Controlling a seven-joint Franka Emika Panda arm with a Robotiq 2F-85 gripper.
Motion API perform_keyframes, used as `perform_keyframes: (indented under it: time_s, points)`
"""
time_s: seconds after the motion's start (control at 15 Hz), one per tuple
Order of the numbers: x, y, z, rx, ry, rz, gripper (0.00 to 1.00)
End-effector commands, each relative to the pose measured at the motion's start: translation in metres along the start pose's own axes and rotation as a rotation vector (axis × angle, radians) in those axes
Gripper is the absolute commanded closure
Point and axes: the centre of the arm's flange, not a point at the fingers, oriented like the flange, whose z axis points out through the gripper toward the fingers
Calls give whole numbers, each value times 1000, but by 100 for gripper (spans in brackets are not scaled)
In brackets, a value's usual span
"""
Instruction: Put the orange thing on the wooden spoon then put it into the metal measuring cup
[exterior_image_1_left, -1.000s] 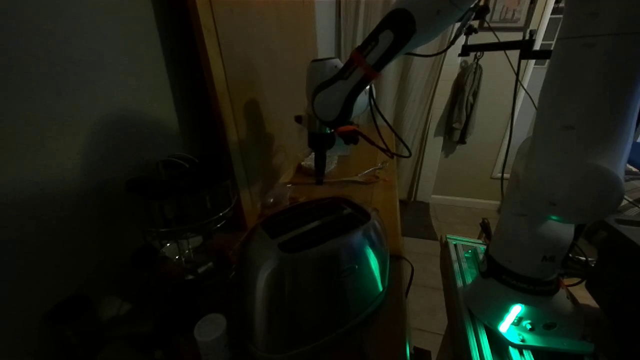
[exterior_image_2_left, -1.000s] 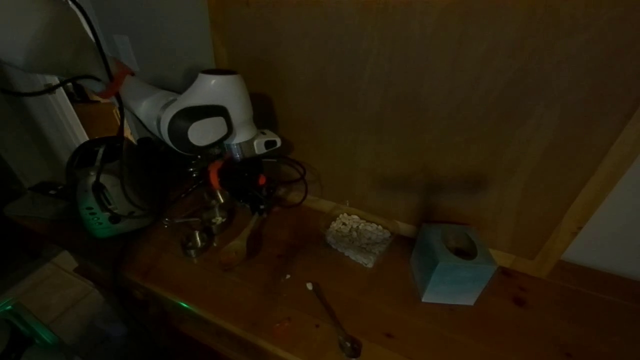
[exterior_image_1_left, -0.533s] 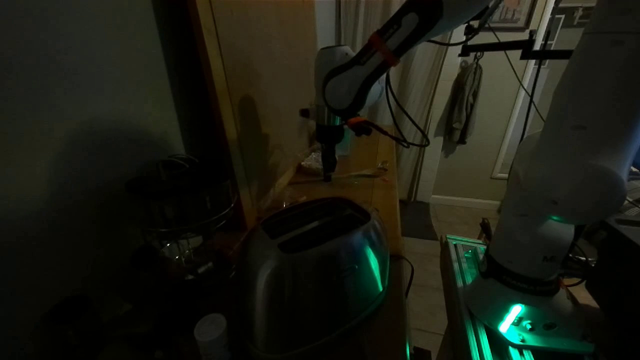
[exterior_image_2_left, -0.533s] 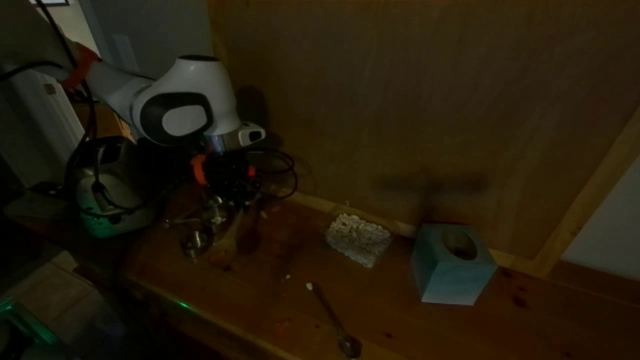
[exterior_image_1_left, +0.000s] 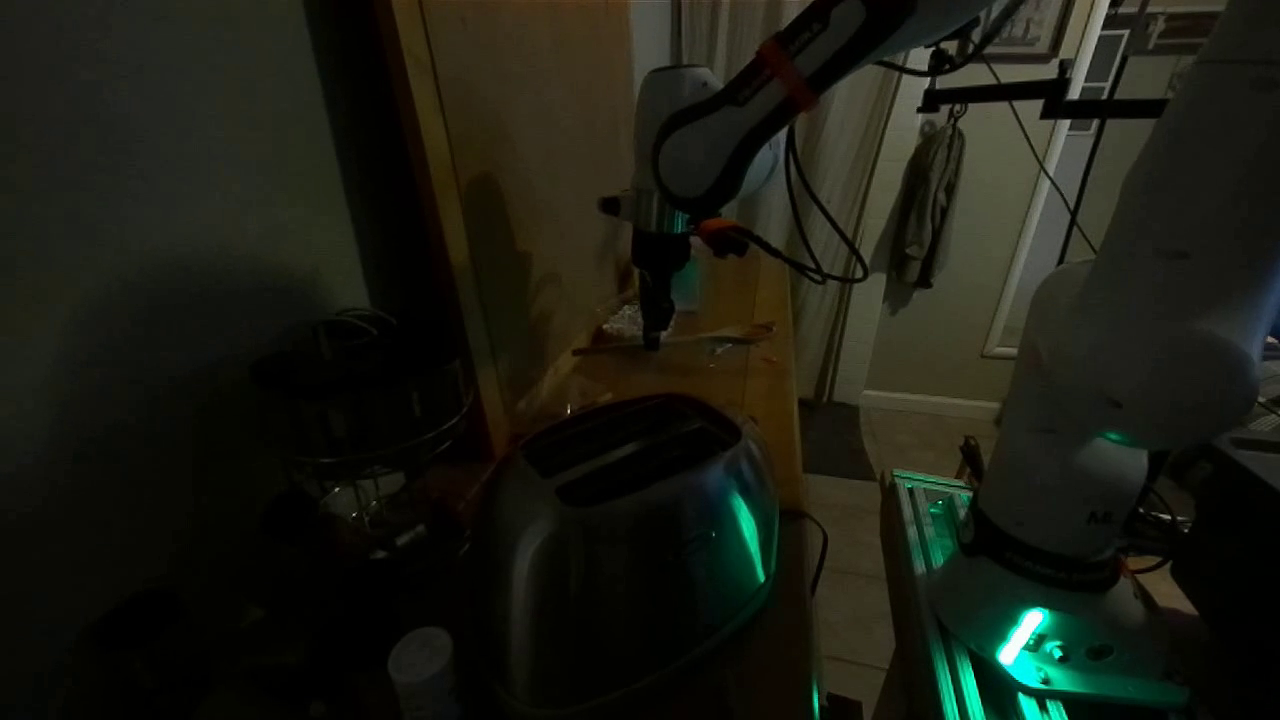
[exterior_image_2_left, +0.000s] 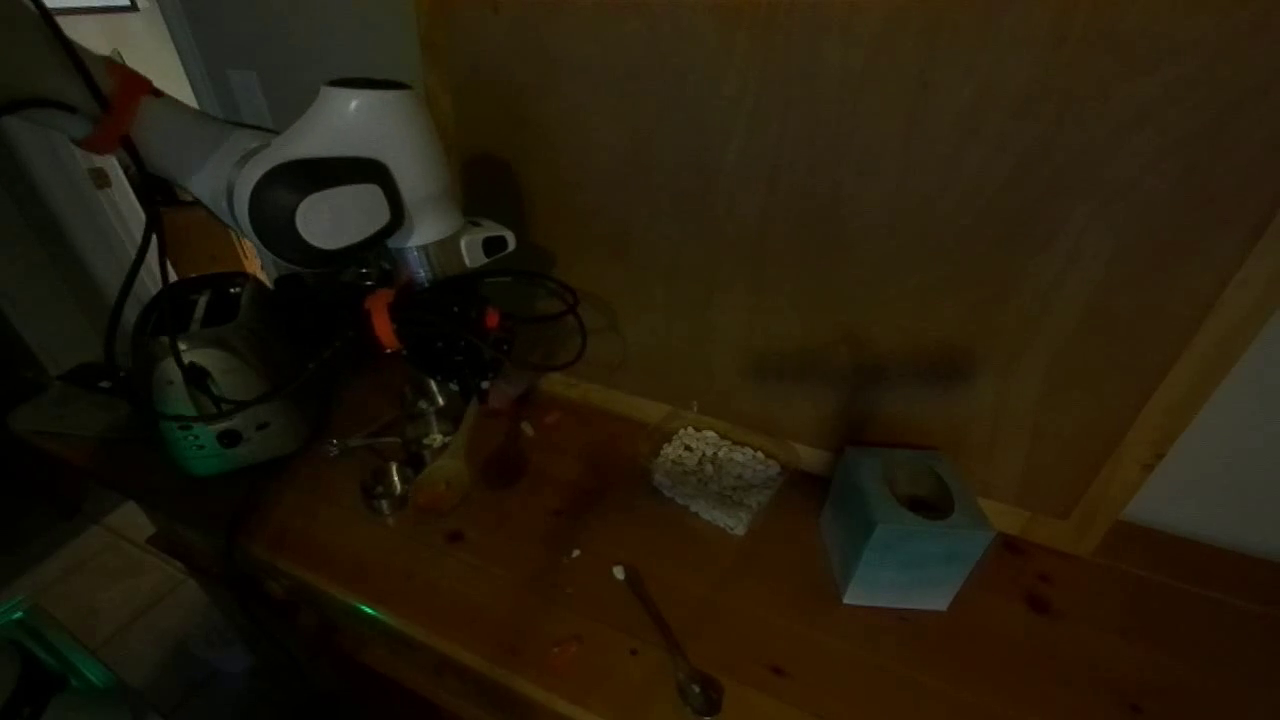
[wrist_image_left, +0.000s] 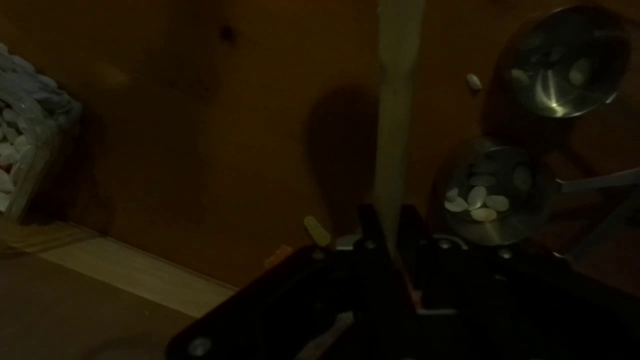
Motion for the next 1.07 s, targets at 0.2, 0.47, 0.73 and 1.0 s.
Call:
perform_keyframes:
  time_s: [0.2, 0.47, 0.73, 1.0]
  points:
    - [14, -25, -11, 28, -16, -57, 85]
    - [13, -28, -11, 31, -18, -59, 85]
    - [18, -39, -15, 58, 18, -105, 93]
    - [28, -57, -20, 72, 52, -189, 93]
